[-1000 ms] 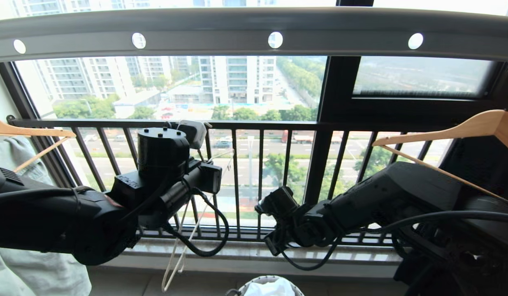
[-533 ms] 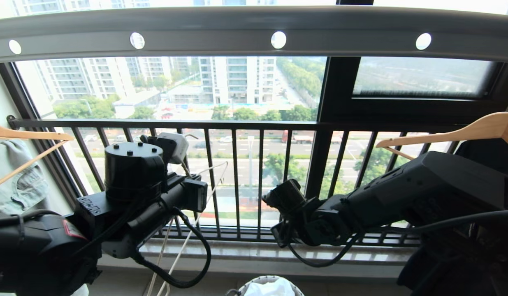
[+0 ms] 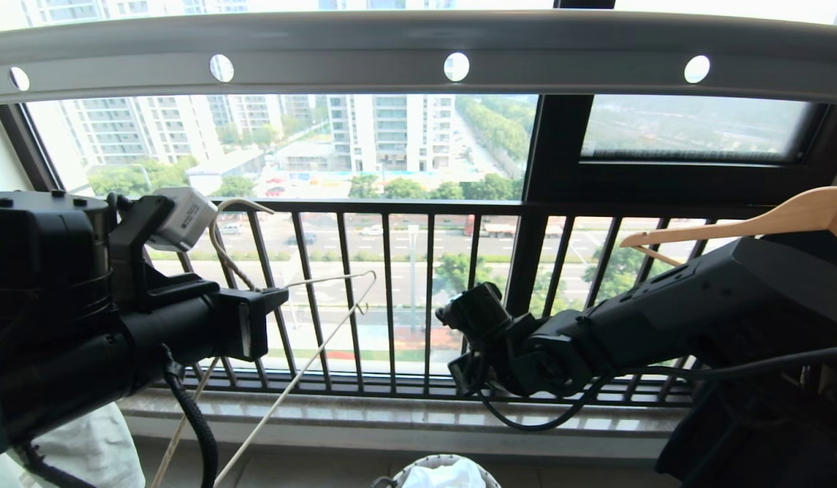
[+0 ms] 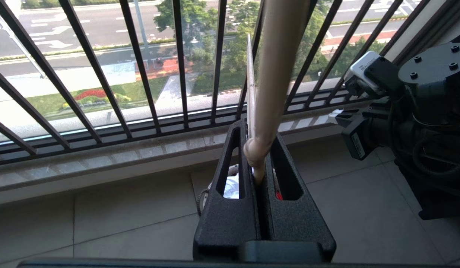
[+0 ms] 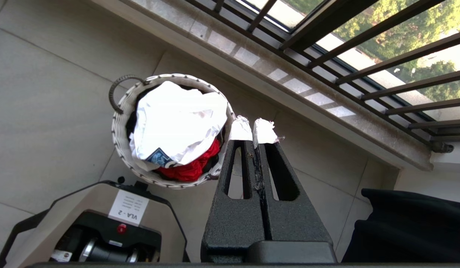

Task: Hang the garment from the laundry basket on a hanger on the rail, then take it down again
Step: Hang the clothes rack on the clothesline

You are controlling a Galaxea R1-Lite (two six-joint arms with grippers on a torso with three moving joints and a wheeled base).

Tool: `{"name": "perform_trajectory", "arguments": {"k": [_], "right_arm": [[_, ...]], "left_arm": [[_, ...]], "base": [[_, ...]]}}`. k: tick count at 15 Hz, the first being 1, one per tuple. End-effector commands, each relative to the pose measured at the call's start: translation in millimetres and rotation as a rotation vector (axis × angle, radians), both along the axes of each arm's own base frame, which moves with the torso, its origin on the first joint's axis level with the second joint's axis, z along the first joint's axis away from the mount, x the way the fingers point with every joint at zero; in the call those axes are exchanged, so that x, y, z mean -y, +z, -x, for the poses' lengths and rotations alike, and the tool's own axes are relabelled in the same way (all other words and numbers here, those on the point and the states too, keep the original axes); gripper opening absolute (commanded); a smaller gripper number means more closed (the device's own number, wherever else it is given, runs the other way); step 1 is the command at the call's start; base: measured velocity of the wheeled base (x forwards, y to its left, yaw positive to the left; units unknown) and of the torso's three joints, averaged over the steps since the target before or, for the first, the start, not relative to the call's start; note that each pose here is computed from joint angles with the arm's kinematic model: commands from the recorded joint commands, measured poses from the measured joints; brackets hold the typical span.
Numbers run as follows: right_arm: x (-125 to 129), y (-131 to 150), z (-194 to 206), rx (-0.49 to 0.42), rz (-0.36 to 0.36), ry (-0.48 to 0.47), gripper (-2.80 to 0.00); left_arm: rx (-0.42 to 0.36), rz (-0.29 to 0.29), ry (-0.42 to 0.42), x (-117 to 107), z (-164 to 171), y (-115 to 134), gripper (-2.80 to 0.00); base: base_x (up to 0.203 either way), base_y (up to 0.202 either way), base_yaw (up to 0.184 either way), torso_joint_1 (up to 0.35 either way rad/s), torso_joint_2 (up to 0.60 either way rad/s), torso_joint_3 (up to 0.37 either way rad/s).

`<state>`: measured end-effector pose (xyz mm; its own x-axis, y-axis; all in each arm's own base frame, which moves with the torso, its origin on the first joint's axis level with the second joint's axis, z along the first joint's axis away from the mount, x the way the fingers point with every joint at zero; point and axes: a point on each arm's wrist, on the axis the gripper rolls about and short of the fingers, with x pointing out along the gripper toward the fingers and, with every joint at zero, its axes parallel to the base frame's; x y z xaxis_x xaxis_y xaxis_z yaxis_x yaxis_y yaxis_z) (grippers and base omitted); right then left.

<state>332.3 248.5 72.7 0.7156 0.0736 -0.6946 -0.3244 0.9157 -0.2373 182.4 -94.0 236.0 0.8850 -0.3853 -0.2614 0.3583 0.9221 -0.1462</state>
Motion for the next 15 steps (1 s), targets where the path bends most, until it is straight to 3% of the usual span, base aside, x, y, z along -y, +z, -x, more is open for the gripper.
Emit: {"name": "perform_trajectory", "arguments": {"k": [1, 7, 12, 15], "right_arm": [[-1, -5, 0, -0.008, 0.008, 0.0, -2.8], [-3, -10, 0, -0.018, 0.016, 0.007, -2.8], [-3, -8, 0, -0.015, 0.013, 0.007, -2.8], [-2, -3, 1, -0.004, 0.003, 0.004, -2.8]], "left_arm": [[0.015, 0.052, -0.054, -21, 19, 30, -2.8], [0.062, 0.052, -0.038, -23, 20, 59, -2.8], [0.127, -0.015, 0.036, -20, 4, 74, -2.8], [0.148, -0.028, 0.079, -20, -12, 84, -2.8]], "base": [[0.0, 0.0, 0.0, 0.0, 0.0, 0.0], [0.0, 0.0, 0.0, 0.0, 0.0, 0.0], [0.0, 0.0, 0.0, 0.0, 0.0, 0.0], [0.0, 0.0, 0.0, 0.0, 0.0, 0.0]]}}
